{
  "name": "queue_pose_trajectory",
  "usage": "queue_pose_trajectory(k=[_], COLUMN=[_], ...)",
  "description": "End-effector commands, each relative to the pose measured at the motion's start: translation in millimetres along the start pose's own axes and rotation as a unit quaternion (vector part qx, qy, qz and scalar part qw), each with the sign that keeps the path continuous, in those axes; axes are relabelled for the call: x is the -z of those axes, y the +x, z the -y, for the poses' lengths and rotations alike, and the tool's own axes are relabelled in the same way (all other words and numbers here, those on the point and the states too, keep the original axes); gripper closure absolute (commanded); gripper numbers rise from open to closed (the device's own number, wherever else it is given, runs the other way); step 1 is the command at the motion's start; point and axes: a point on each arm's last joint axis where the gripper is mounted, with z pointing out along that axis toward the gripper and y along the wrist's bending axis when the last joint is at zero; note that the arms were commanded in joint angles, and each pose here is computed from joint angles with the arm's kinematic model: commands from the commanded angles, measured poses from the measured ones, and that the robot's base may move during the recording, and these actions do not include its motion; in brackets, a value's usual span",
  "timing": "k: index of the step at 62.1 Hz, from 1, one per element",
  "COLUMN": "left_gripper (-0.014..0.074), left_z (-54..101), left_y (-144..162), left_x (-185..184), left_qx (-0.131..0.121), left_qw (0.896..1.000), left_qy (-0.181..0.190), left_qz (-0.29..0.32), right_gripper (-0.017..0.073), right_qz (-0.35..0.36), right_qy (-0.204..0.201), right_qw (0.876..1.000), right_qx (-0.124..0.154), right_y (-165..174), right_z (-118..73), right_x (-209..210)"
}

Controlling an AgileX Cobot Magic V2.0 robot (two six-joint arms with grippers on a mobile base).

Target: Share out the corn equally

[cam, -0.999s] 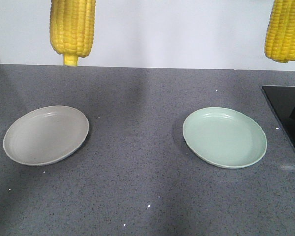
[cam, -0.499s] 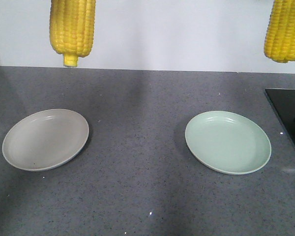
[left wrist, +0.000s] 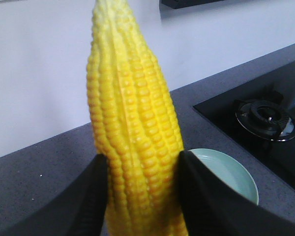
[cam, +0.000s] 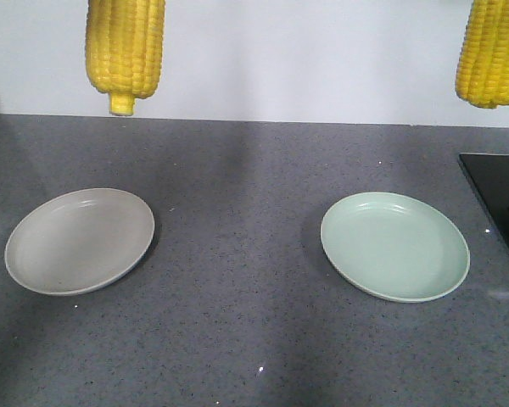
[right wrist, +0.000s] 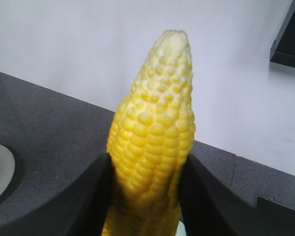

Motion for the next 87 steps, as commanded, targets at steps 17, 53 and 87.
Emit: queue_pose_trajectory(k=[17, 53, 87], left_gripper=[0.0600, 0.0600, 0.0600], left_z=[3.9, 3.9, 3.9], left_y=[-15.5, -15.5, -15.5], left_x=[17.8, 17.8, 17.8], left_qx=[0.003, 0.003, 0.003], left_qw=[0.998, 0.998, 0.998], left_qy=[0.007, 0.007, 0.007], left_qz=[0.066, 0.066, 0.066], right_gripper=[0.0564, 0.0564, 0.0564], right_qz=[0.059, 0.059, 0.059], right_qy=[0.012, 0.012, 0.012], right_qw=[0.998, 0.998, 0.998], right_qx=[0.005, 0.005, 0.005], right_y=[-12.9, -12.9, -12.9], right_z=[2.1, 2.1, 2.1], right_x=[14.7, 14.7, 14.7])
